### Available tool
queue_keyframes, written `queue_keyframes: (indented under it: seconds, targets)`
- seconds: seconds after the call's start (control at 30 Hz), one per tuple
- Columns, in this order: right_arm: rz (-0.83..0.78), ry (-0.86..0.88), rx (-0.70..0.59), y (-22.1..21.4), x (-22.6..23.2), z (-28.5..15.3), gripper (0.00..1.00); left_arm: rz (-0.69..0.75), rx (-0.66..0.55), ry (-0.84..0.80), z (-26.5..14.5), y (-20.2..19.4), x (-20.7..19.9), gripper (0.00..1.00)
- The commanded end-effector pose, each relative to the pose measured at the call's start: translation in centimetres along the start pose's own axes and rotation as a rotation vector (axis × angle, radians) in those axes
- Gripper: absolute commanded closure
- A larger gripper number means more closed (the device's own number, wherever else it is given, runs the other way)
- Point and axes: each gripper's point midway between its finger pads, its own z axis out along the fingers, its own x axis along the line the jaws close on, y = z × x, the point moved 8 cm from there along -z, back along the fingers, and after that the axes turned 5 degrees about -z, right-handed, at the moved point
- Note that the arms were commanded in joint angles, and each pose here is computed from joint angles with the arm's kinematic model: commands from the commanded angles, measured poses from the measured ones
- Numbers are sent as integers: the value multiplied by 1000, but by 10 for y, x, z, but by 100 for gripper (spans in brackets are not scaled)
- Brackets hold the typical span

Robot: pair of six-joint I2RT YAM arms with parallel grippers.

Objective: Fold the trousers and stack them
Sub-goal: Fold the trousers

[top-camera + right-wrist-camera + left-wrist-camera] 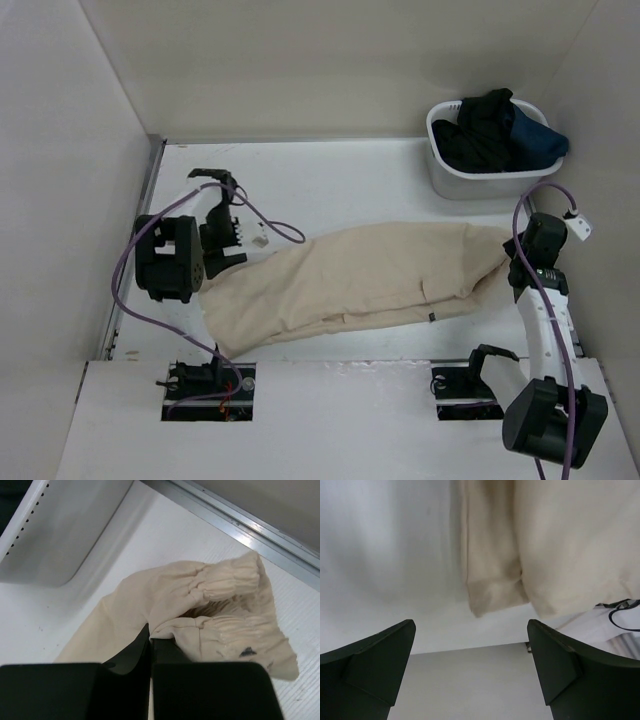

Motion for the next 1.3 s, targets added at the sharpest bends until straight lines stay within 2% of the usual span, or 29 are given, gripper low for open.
queue_keyframes:
  seconds: [0.0,0.13,0.27,0.53,0.7,0.73,0.77,0.8,0.83,0.87,0.97,1.07,1.27]
  targets:
    - [17,2,-84,16,5,-1,100,151,-39,80,-12,37,-13,0]
    - [116,-105,-141,30,-13,-5,100,211,-84,62,-10,63,-25,0]
    - [229,-140,-160,32,-19,-1,100,244,-78,32,-1,67,-32,0]
    - [222,-140,-157,28,-14,11,100,297,40,-71,32,77,-56,0]
    - [208,-129,-164,32,-12,10,100,191,153,-33,66,96,-49,0]
    - [207,-127,-168,34,-12,9,100,165,169,-25,70,97,-45,5]
    - [209,-124,-175,36,-12,8,100,139,185,-22,73,96,-42,16]
    - [209,-123,-179,38,-12,7,100,118,203,-26,77,94,-40,39]
    - [211,-120,-183,39,-12,6,100,97,205,-19,79,94,-37,75]
    - [212,-120,-186,39,-12,6,100,74,195,-9,79,93,-33,83]
    - [221,-114,-187,39,-11,6,100,29,127,51,70,99,-13,90]
    - [220,-103,-180,39,-7,9,100,-10,26,141,49,116,15,92]
    - [199,101,-240,48,26,-1,100,-36,-85,312,13,136,69,92]
